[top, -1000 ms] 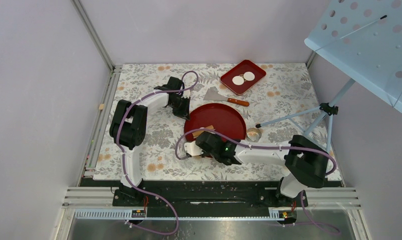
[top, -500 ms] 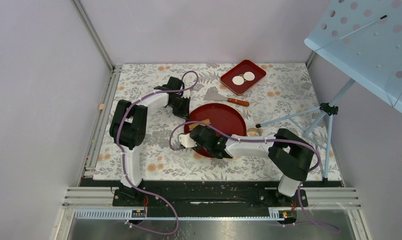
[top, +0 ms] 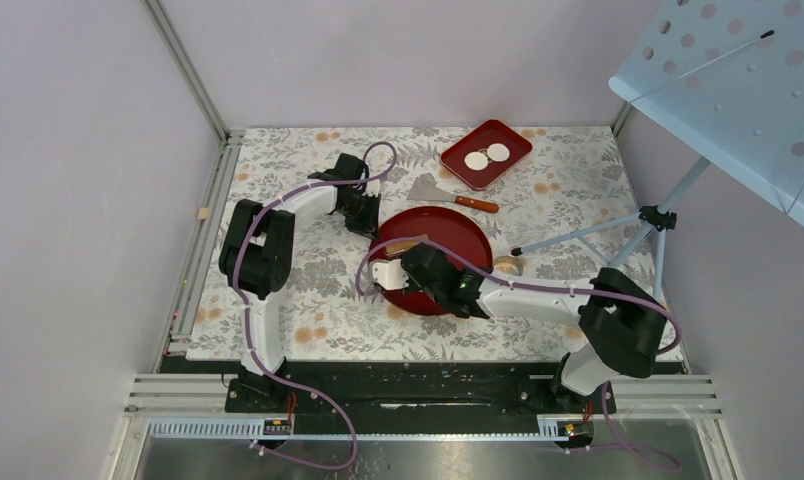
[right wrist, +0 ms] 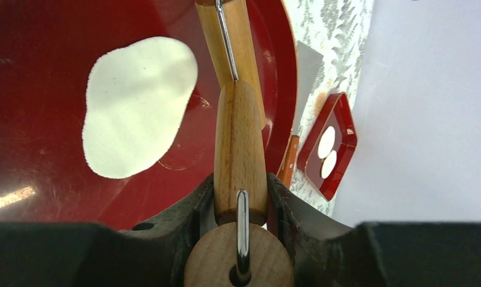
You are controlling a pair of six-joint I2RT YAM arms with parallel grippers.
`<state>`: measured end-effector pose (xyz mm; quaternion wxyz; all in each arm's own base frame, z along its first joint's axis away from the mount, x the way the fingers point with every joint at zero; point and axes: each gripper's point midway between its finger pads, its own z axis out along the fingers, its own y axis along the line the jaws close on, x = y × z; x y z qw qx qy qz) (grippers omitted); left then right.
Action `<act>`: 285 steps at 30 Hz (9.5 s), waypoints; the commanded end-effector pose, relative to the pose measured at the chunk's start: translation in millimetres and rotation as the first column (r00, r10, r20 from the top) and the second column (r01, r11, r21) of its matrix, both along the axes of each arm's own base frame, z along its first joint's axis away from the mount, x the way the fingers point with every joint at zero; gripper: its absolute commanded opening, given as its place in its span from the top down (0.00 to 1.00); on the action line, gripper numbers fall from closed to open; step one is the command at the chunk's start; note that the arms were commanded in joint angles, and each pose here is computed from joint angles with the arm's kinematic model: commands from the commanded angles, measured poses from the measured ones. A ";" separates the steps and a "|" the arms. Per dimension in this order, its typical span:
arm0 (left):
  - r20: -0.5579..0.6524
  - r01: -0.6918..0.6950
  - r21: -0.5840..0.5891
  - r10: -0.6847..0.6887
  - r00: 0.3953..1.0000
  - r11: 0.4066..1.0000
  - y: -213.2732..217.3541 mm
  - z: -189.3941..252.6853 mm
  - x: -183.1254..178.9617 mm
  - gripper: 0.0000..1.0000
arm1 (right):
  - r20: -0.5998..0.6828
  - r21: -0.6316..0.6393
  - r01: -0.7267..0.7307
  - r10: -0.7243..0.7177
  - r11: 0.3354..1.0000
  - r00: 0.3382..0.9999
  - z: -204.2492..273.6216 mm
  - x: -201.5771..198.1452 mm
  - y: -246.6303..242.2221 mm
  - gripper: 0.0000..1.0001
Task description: Roll out the dumpling wrappers from the dough
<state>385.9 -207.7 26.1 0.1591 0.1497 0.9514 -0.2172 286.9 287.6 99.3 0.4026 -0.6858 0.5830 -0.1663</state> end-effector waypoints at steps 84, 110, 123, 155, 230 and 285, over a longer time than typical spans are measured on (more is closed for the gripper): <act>0.038 -0.084 0.042 0.083 0.996 0.996 20.7 -5.9 12.3 1.00 | -0.046 -0.174 0.449 -0.463 0.876 0.885 28.5 -101.9 -288.8 1.00; 0.033 -0.083 0.030 0.082 0.996 0.996 20.6 -6.2 11.6 1.00 | -0.321 0.161 0.325 -0.263 0.932 0.910 22.9 -101.0 -206.1 0.13; 0.031 -0.078 0.026 0.077 0.997 0.997 20.4 -5.6 11.2 1.00 | -0.459 0.147 0.479 -0.369 0.865 0.808 6.7 6.7 -182.5 0.06; 0.027 -0.077 0.016 0.076 0.997 0.997 19.7 -5.7 11.7 1.00 | -0.694 -0.037 0.549 -0.417 0.835 0.587 -59.5 21.7 -197.9 0.02; 0.026 -0.076 0.011 0.075 0.997 0.997 19.6 -4.6 11.5 1.00 | -0.566 0.104 0.256 -0.154 0.961 0.810 29.2 -3.7 4.5 0.43; 0.022 -0.074 -0.006 0.074 0.997 0.997 19.2 -3.6 10.9 1.00 | -0.643 -0.055 0.327 -0.284 0.944 0.711 -72.4 -15.4 13.5 0.45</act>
